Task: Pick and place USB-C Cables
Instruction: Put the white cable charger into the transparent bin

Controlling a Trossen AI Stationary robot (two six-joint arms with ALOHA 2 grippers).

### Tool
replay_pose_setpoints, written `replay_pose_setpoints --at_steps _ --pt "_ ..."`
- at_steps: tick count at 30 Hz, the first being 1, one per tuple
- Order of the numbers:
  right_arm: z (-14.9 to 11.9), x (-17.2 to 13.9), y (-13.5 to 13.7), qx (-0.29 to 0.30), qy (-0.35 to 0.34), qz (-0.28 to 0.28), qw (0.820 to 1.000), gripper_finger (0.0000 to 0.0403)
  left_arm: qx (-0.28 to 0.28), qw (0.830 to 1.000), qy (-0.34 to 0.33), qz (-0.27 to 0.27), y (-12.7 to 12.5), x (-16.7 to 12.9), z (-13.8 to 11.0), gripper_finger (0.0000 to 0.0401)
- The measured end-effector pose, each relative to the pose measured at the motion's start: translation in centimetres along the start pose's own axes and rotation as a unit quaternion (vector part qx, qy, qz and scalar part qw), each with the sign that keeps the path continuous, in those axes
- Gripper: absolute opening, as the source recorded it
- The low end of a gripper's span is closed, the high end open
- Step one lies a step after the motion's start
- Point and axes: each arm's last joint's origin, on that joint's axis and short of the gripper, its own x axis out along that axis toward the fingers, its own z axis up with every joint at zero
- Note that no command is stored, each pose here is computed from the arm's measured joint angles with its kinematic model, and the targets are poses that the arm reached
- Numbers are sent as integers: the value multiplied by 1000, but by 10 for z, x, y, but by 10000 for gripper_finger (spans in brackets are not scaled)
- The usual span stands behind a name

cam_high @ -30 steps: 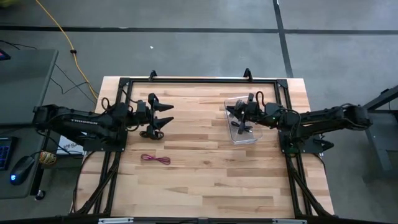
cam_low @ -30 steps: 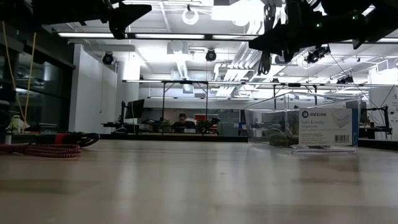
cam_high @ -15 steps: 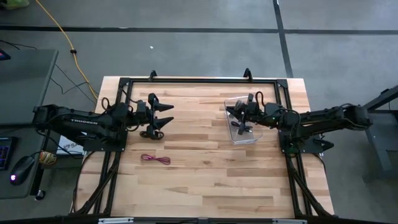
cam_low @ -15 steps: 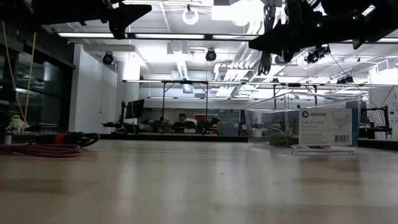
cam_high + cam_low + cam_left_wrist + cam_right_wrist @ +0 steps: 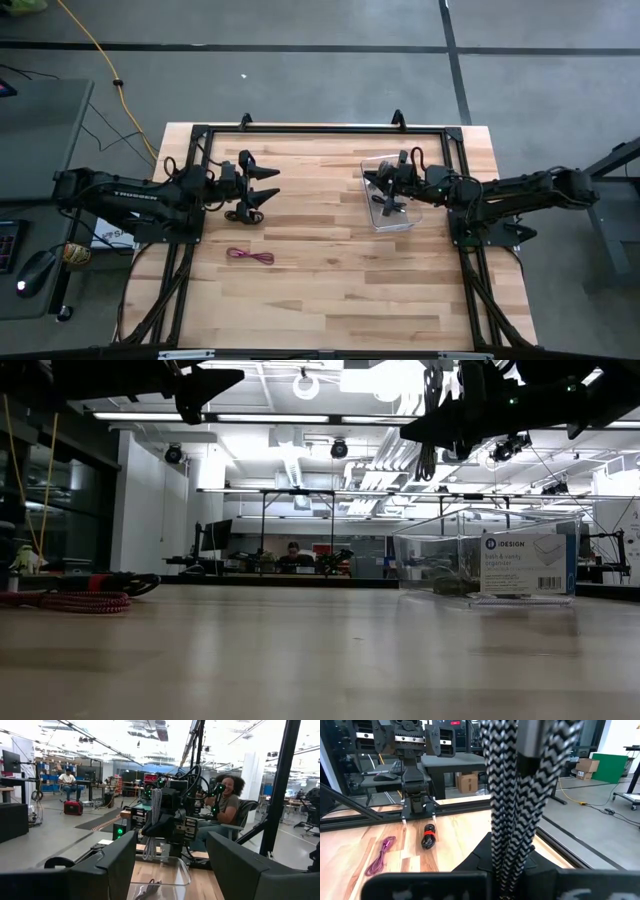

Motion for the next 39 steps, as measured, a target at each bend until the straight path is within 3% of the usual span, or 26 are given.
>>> replay_pose_setpoints --at_steps 19,22,24,31,34,39 --pt "-1 0 0 6 3 -5 1000 5 -2 1000 -1 0 0 0 0 223" --pt "10 2 -1 69 38 -49 996 5 -15 1000 -1 0 0 0 0 223" --pt "29 2 2 76 82 -85 990 5 -23 1000 -2 0 0 0 0 223" --pt "61 4 17 51 261 -199 943 5 -26 1000 -2 0 0 0 1 223" --pt "48 7 13 46 352 -242 903 5 -28 1000 -3 -1 0 0 1 223" --pt "14 20 0 74 443 -236 862 5 -40 999 -2 0 0 0 1 223"
